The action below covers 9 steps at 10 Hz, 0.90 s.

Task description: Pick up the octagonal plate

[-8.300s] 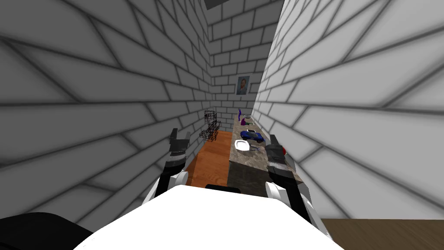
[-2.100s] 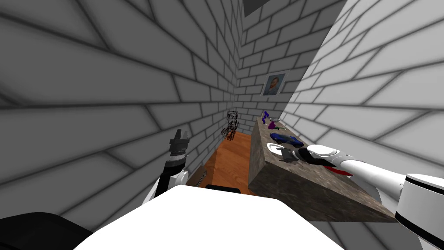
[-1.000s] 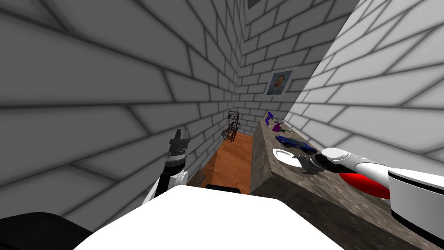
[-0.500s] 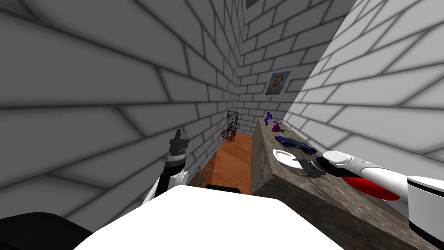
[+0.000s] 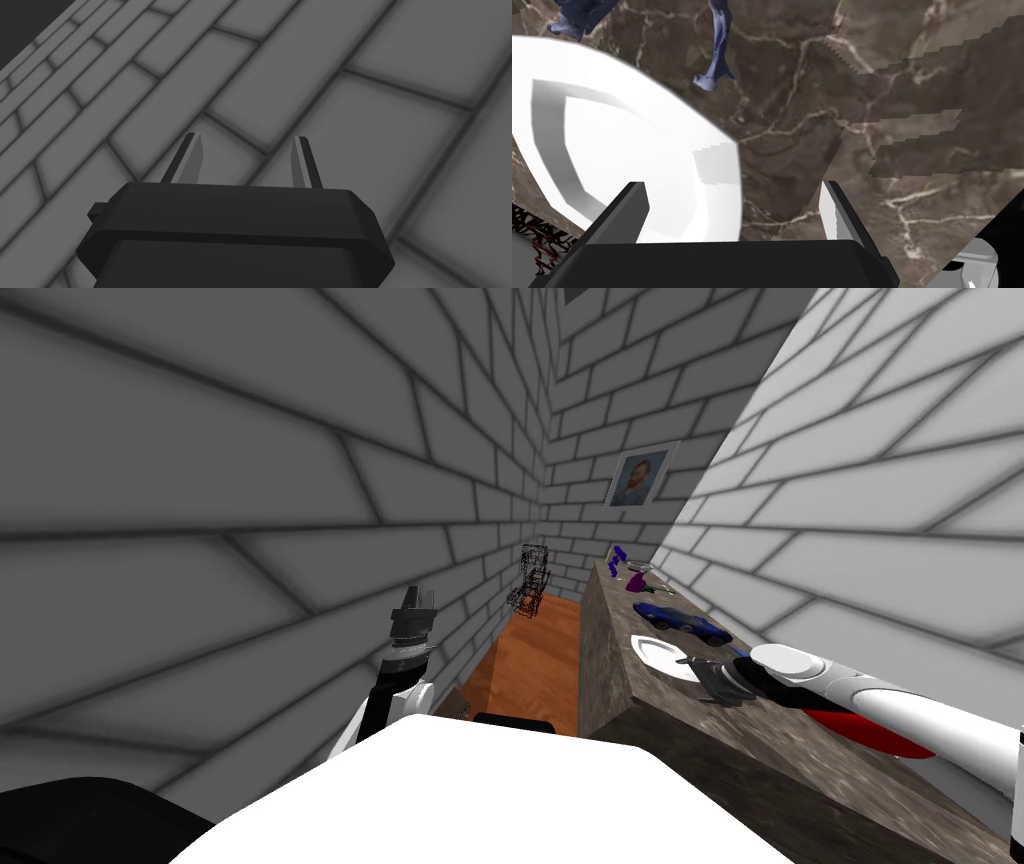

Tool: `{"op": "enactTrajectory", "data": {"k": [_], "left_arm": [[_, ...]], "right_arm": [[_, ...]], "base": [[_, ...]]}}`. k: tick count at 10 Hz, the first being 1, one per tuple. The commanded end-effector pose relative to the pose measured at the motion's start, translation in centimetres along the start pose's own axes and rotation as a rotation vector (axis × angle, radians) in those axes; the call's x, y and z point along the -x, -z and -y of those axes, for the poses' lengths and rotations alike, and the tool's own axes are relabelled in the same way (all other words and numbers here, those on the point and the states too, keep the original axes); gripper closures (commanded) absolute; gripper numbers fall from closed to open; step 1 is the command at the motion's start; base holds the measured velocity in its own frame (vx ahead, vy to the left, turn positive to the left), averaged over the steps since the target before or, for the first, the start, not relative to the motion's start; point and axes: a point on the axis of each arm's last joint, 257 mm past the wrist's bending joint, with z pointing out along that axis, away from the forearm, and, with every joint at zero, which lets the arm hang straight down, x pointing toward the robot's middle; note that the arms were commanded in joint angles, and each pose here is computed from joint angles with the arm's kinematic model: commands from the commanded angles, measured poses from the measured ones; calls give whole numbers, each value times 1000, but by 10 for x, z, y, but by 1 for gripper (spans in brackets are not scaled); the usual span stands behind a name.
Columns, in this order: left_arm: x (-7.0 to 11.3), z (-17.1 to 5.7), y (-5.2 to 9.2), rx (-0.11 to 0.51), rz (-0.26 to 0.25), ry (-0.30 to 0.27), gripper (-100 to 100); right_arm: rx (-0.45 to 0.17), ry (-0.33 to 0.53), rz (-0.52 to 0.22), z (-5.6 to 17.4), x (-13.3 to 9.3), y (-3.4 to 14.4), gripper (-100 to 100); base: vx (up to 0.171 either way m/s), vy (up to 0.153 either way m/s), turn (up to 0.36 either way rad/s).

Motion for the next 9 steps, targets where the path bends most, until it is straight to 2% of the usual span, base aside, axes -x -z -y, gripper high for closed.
{"op": "enactTrajectory", "data": {"k": [1,9], "left_arm": [[0,0,0,0,0,0,0],[0,0,0,0,0,0,0]], "right_arm": [[-5,-1,3,-2,1,0,-100],[-21,39,1,-17,2,6,-100]], "base": [[48,12,-30],[56,4,-38]]}}
